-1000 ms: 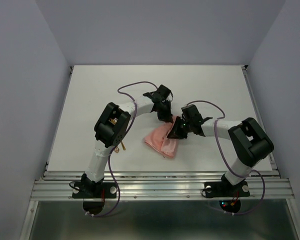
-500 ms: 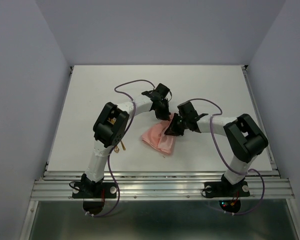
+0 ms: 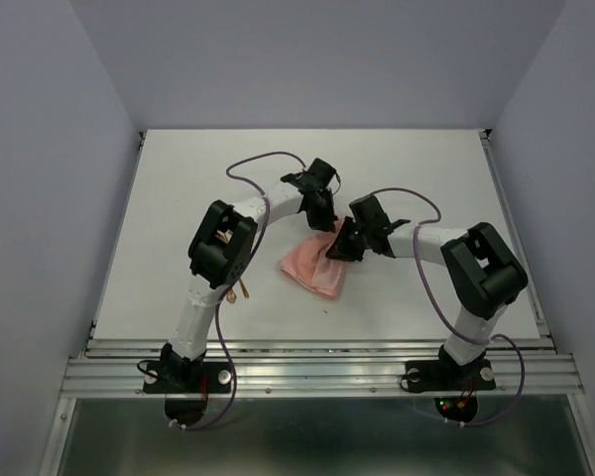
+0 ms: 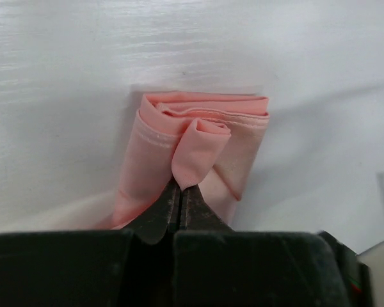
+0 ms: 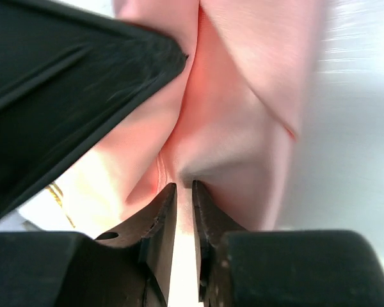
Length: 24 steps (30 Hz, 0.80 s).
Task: Fold the napkin into a case and place the utensils inside
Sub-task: Fold the smaller-rectangle-folded napkin at the center of the board.
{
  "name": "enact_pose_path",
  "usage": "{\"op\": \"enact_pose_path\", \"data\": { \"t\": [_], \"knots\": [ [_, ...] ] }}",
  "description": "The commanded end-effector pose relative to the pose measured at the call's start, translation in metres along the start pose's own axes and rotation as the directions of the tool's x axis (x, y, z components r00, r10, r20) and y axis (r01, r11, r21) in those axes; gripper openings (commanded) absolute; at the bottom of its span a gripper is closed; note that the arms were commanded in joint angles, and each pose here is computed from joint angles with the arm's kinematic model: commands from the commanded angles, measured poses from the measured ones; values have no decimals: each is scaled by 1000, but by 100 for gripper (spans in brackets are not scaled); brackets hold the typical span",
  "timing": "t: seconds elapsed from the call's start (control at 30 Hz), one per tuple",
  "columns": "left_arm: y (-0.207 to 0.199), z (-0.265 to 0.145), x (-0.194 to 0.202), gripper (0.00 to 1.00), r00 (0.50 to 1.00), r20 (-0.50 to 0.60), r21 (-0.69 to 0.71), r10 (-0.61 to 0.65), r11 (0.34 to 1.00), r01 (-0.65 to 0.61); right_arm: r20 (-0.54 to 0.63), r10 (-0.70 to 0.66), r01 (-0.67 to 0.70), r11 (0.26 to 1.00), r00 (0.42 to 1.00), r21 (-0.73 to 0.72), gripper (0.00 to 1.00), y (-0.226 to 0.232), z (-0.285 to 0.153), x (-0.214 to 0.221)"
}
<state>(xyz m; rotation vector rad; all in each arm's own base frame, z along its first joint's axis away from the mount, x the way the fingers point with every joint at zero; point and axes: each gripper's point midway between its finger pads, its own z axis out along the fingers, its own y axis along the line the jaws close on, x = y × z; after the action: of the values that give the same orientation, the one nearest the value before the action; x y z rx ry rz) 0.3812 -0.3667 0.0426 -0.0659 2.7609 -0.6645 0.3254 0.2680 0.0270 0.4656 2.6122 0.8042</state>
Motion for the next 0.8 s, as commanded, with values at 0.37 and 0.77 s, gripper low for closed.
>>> {"op": "enact_pose_path", "data": {
  "t": [0.37,0.77],
  "knots": [
    [37,19,5,0,997,-36,-113,63,991,-67,191,1,-6,1000,982,26,23,-10,-50,-83],
    [33,17,0,0,994,-37,-97,101,990,-104,123,-182,181,983,975,25,9,3,-22,-115]
  ]
}}
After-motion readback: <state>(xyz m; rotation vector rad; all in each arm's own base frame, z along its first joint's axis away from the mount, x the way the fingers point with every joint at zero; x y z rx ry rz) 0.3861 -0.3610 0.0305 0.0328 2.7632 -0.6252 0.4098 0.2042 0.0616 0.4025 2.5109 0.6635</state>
